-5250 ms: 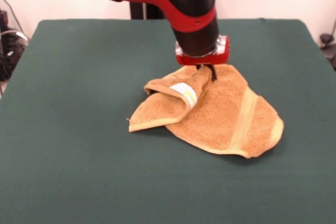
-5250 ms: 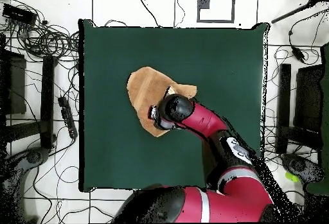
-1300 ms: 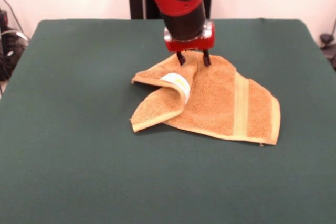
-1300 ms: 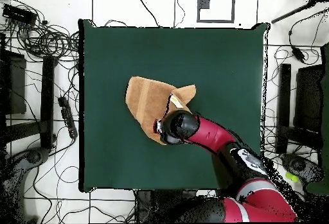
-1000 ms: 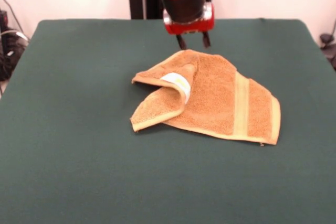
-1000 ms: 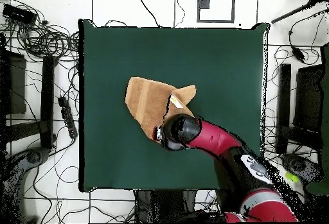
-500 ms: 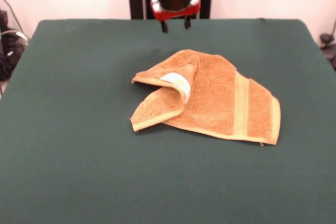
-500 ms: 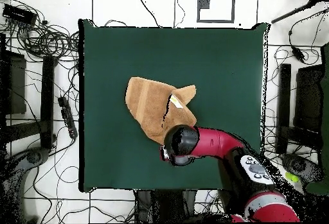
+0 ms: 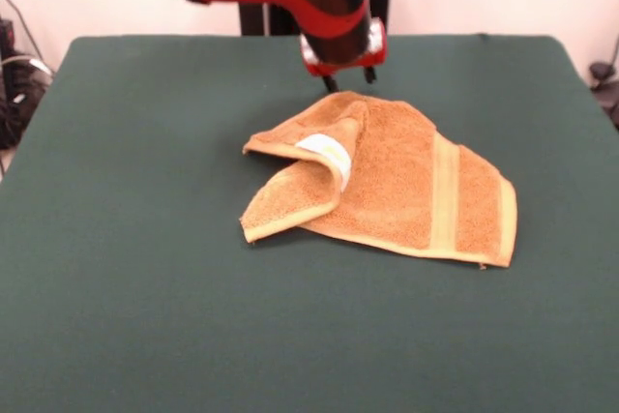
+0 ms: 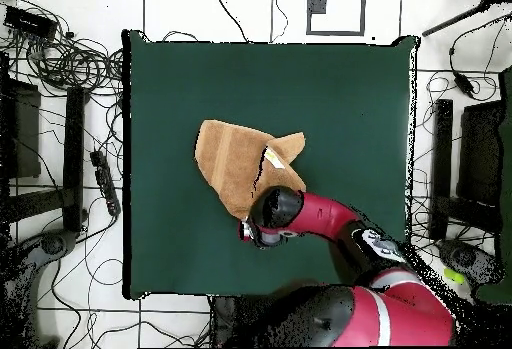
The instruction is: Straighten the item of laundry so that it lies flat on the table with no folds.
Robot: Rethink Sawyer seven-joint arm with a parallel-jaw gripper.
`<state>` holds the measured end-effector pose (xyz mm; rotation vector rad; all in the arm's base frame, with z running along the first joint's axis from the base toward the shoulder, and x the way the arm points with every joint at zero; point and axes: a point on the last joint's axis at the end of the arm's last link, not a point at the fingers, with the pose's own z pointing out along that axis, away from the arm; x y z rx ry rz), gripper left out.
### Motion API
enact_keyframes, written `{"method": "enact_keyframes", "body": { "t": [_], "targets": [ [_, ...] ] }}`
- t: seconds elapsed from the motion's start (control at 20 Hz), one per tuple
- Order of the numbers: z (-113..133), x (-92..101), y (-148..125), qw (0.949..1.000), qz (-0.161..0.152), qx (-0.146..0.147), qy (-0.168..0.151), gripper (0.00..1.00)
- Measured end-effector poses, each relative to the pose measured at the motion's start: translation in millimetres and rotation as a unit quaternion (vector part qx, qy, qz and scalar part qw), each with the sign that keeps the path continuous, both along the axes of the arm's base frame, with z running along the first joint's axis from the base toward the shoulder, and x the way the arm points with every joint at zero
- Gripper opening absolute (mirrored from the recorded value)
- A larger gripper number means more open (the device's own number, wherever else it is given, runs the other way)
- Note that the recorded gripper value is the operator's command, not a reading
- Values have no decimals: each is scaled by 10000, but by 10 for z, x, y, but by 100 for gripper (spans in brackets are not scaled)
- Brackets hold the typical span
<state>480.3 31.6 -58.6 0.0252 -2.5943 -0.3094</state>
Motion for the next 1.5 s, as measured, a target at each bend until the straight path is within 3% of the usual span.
{"method": "enact_keyframes", "body": {
  "t": [0.5,0.75,1.05,1.25,1.5],
  "targets": [
    [-94,177,18,9971,-236,-156,709,100],
    [-118,211,30,9957,-270,-225,861,100],
    [11,290,22,9954,-524,-122,792,100],
    [308,461,-9,9955,-734,-44,591,100],
    [841,795,-75,9961,-873,-64,88,100]
  ]
}}
